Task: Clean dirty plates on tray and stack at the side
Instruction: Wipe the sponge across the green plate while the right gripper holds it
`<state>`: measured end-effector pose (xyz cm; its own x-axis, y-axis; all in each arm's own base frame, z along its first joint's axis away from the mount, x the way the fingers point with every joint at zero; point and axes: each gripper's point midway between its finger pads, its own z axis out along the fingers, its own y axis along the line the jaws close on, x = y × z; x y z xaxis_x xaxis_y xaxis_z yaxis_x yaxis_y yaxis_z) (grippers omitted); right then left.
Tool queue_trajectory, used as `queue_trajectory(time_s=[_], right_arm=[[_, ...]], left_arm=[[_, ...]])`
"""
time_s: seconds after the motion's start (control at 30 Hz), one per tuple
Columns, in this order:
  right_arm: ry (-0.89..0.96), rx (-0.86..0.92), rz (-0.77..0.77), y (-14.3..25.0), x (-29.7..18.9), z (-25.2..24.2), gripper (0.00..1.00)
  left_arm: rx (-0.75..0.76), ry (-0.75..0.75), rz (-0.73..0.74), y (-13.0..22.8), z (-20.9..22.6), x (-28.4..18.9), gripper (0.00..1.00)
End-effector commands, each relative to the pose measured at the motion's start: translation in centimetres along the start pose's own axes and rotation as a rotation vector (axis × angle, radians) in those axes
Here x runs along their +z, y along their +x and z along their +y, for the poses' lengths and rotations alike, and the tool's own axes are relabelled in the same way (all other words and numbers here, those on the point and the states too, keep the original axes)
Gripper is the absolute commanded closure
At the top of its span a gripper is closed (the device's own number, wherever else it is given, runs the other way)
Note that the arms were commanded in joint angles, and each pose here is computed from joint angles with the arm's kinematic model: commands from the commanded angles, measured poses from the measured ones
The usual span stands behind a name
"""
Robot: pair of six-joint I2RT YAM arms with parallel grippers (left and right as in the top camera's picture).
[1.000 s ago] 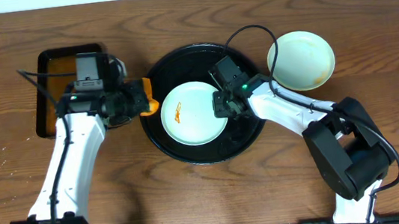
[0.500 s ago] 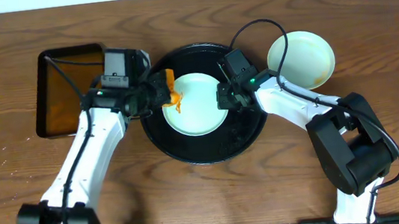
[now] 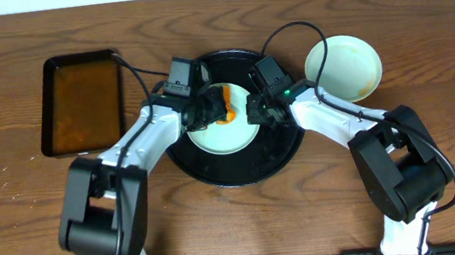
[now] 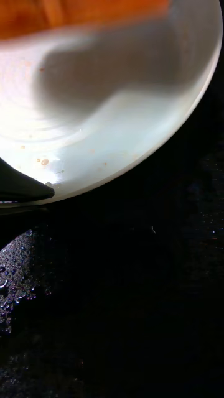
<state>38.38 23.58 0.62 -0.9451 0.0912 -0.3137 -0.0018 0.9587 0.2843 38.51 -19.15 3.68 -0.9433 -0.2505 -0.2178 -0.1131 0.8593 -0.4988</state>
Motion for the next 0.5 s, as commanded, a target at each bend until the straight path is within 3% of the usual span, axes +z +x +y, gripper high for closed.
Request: queue_trajectory(time_s=[0.0, 0.2, 0.47], right_arm=[[0.064, -0.027, 0.02, 1.0, 1.3, -1.2, 0.99], [0.093, -0.031, 0.023, 1.2, 1.3, -1.8, 0.99], [0.093, -0.033, 0.025, 1.3, 1.3, -1.7, 0.99]], left_arm=[[-0.028, -0.116, -0.003, 0.3, 2.8, 1.4, 0.92], [-0.016, -0.384, -0.056, 0.1, 7.7, 0.4, 0.92], [0.043, -0.636, -0.171, -1.8, 11.1, -3.0, 0.92]])
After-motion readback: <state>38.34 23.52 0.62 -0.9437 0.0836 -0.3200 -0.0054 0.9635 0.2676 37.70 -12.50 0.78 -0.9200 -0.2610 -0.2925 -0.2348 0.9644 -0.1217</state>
